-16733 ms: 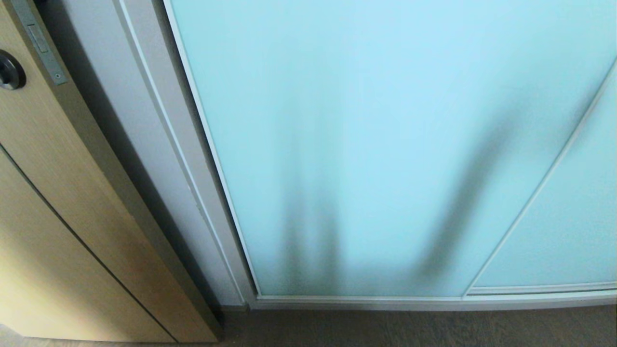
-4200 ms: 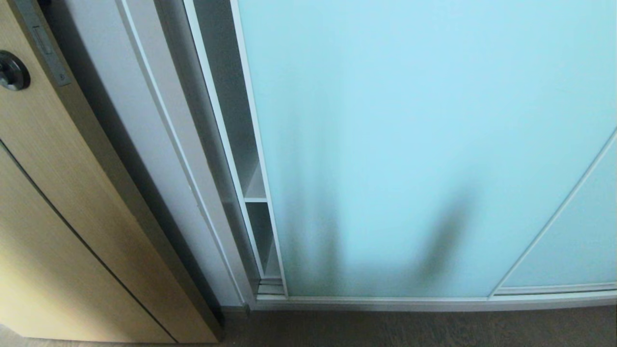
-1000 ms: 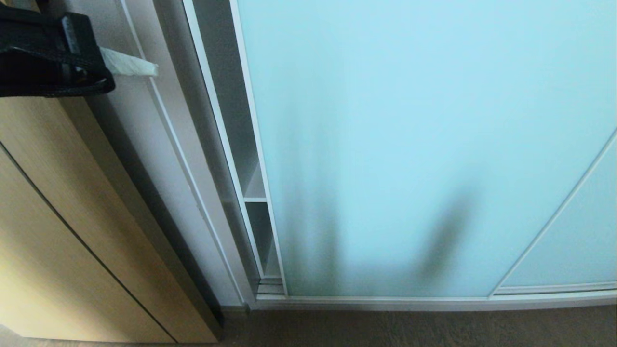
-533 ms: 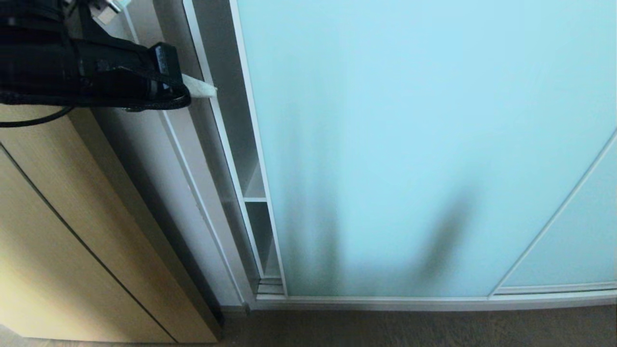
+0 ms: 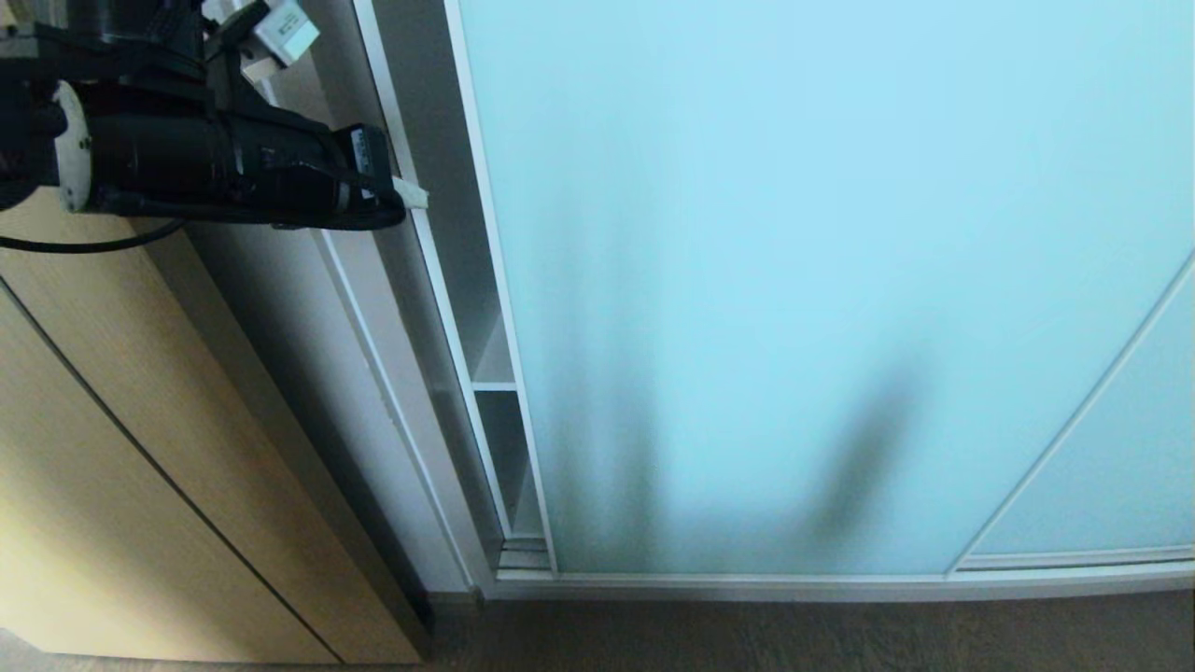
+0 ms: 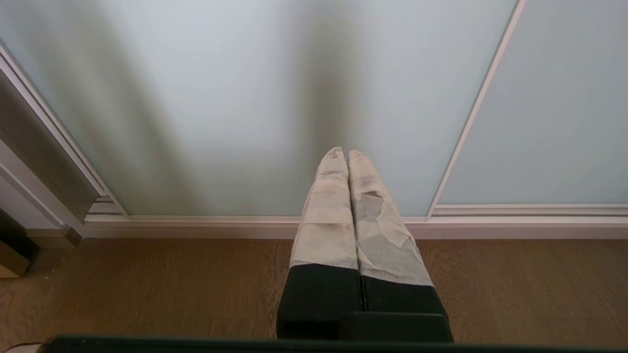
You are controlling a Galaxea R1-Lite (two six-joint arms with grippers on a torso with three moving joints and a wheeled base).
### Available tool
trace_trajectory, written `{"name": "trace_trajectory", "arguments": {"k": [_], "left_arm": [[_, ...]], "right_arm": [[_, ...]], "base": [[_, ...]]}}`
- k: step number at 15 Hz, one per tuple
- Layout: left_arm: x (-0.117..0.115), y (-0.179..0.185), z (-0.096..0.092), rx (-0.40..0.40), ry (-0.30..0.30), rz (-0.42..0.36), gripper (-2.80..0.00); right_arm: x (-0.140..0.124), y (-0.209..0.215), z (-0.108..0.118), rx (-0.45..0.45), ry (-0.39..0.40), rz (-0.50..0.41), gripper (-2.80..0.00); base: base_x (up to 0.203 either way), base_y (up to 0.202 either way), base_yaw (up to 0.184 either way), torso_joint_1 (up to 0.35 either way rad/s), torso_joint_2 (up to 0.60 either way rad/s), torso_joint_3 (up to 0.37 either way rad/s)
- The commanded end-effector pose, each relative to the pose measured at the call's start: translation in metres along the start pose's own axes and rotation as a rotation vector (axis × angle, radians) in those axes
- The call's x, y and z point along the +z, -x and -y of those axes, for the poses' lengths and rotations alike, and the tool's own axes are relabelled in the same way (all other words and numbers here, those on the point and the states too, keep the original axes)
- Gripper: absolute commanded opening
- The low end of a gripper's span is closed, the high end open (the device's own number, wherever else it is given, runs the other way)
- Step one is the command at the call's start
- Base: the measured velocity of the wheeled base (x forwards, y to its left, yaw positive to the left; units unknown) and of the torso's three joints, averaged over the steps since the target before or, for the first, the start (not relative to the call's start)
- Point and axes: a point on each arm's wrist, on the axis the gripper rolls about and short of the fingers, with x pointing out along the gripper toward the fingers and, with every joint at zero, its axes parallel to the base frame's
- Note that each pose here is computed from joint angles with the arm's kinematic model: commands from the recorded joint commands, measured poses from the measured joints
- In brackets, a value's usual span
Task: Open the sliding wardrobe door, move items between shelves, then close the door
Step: Open the door
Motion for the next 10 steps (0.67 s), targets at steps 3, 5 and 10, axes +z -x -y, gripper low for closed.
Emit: {"name": "trace_trajectory", "arguments": {"k": [3, 5, 10], "left_arm": [[-0.006, -0.035, -0.009, 0.071, -0.013, 0.0, -2.8], [-0.005, -0.052, -0.013, 0.099, -0.014, 0.009, -2.8], [-0.008, -0.081, -0.019, 0.101, -0.02, 0.014, -2.8]], "right_arm": [[0.0, 0.0, 0.0, 0.0, 0.0, 0.0, -2.8], [0.0, 0.0, 0.0, 0.0, 0.0, 0.001, -2.8], [0.0, 0.0, 0.0, 0.0, 0.0, 0.001, -2.8]], "base": [[0.0, 0.0, 0.0, 0.0, 0.0, 0.0], [0.0, 0.0, 0.0, 0.0, 0.0, 0.0], [0.0, 0.0, 0.0, 0.0, 0.0, 0.0]]}}
